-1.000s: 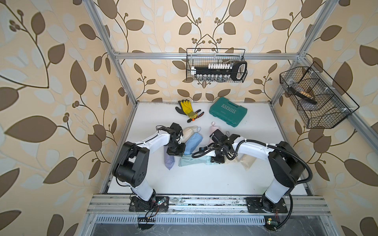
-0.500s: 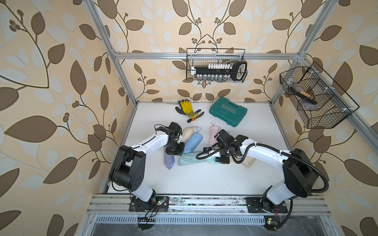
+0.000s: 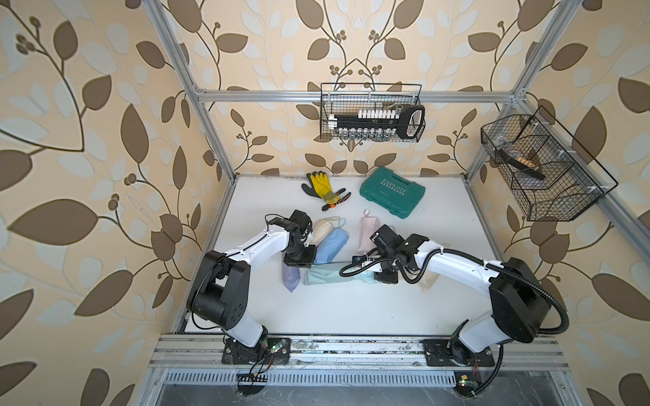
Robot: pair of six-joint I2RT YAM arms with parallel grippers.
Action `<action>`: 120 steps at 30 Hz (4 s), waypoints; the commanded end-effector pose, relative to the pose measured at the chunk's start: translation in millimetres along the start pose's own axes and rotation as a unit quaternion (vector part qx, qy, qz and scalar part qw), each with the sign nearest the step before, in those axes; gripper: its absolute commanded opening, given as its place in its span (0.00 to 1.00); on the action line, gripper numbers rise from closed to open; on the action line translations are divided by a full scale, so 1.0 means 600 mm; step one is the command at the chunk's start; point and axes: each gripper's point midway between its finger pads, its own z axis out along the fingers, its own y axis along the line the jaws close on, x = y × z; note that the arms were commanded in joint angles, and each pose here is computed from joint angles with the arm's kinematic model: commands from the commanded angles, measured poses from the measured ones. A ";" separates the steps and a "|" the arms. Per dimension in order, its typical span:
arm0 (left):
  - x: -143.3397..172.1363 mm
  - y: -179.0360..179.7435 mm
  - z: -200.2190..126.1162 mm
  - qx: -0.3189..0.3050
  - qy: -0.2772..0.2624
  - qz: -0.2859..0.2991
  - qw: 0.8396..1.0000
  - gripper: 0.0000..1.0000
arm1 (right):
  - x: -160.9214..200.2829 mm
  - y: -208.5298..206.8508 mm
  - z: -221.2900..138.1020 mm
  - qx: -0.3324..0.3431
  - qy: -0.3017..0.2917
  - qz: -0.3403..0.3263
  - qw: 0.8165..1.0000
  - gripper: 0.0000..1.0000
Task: Take umbrellas out of sleeves
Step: Take out the umbrella from the umbrella sleeve, then place the umbrella sleeve at the center of the board, then place the umbrella at the center of the board.
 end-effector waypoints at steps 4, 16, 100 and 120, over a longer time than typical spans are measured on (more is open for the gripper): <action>-0.005 -0.002 -0.028 0.001 -0.019 0.012 1.000 0.00 | 0.002 0.004 -0.018 0.008 -0.005 -0.001 1.000 0.01; 0.002 -0.002 -0.030 0.003 -0.019 0.011 1.000 0.00 | 0.021 0.000 -0.029 0.021 -0.001 0.006 1.000 0.01; 0.081 -0.081 0.026 0.126 0.051 -0.054 0.989 0.40 | -0.122 0.051 -0.009 -0.150 -0.117 0.141 0.972 0.02; 0.065 -0.048 -0.050 0.045 -0.019 -0.049 0.998 0.59 | -0.108 0.072 0.053 -0.171 -0.075 0.170 0.968 0.03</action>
